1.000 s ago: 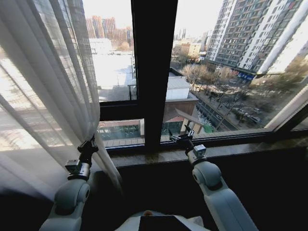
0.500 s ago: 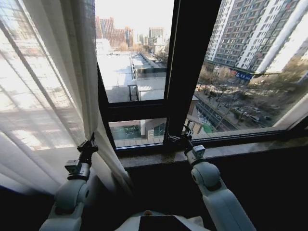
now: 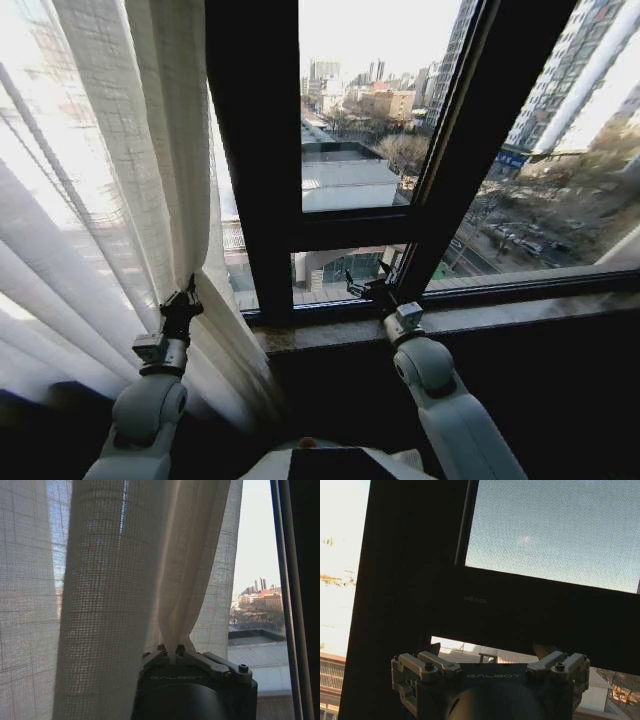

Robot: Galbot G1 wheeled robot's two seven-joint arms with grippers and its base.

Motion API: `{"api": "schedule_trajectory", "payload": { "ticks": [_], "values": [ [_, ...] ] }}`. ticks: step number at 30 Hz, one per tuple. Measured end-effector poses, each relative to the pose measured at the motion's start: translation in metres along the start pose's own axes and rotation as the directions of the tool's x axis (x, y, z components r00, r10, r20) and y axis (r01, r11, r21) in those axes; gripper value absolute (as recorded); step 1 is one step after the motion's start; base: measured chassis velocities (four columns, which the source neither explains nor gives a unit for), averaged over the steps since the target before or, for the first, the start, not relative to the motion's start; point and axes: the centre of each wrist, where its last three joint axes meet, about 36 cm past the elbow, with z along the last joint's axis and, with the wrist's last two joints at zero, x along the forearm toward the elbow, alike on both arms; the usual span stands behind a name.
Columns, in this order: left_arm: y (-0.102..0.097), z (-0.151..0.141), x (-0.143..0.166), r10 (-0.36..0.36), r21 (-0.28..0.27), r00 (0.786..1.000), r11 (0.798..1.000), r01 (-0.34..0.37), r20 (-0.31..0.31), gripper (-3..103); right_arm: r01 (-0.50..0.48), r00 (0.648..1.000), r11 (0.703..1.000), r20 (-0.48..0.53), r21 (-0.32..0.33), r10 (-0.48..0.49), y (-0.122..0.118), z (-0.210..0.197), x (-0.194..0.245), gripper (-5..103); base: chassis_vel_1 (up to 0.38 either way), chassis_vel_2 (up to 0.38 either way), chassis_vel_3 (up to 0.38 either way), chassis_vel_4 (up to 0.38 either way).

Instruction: Open the curtains by pulling them apart, changing their state from closed to fully open.

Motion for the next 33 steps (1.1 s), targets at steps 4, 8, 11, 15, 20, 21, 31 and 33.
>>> {"api": "schedule_trajectory", "payload": {
  "ticks": [4,8,11,15,20,21,31,33],
  "values": [
    [-0.002,-0.005,0.008,-0.027,0.001,1.0,1.0,0.027,0.003,0,0.001,1.0,1.0,-0.008,0.0,-0.001,0.002,0.003,-0.003,100,0.348,0.351,-0.349,-0.342],
    [-0.002,-0.007,0.01,-0.027,-0.003,1.0,1.0,0.027,0.008,0,0.013,1.0,1.0,-0.011,-0.001,-0.013,0.005,0.004,-0.004,100,0.359,0.348,-0.357,-0.34],
    [-0.002,-0.008,0.01,-0.027,-0.007,1.0,1.0,0.027,0.012,0,0.02,1.0,1.0,-0.011,-0.002,-0.02,0.007,0.004,-0.005,100,0.361,0.351,-0.353,-0.352],
    [-0.002,-0.009,0.011,-0.027,-0.011,1.0,1.0,0.027,0.014,0,0.021,1.0,1.0,-0.012,-0.001,-0.021,0.007,0.005,-0.005,100,0.357,0.355,-0.361,-0.372],
    [-0.002,-0.01,0.014,-0.03,-0.011,0.999,0.999,0.03,0.015,0,0.019,1.0,1.0,-0.013,0.001,-0.019,0.006,0.004,-0.004,100,0.352,0.361,-0.364,-0.364],
    [-0.002,-0.011,0.015,-0.032,-0.011,0.999,0.999,0.033,0.016,0,0.02,1.0,1.0,-0.011,0.0,-0.02,0.006,0.004,-0.004,100,0.366,0.355,-0.37,-0.333],
    [0.001,-0.013,0.021,-0.051,-0.011,0.998,0.999,0.051,0.023,0,0.041,0.999,0.999,-0.004,-0.013,-0.041,0.011,0.004,0.001,100,0.305,0.319,-0.322,-0.301],
    [0.0,-0.014,0.023,-0.053,-0.012,0.998,0.999,0.053,0.027,0,0.043,0.999,0.999,-0.001,-0.015,-0.043,0.013,0.003,0.003,100,0.146,0.108,-0.096,-0.151]
  ]
}}
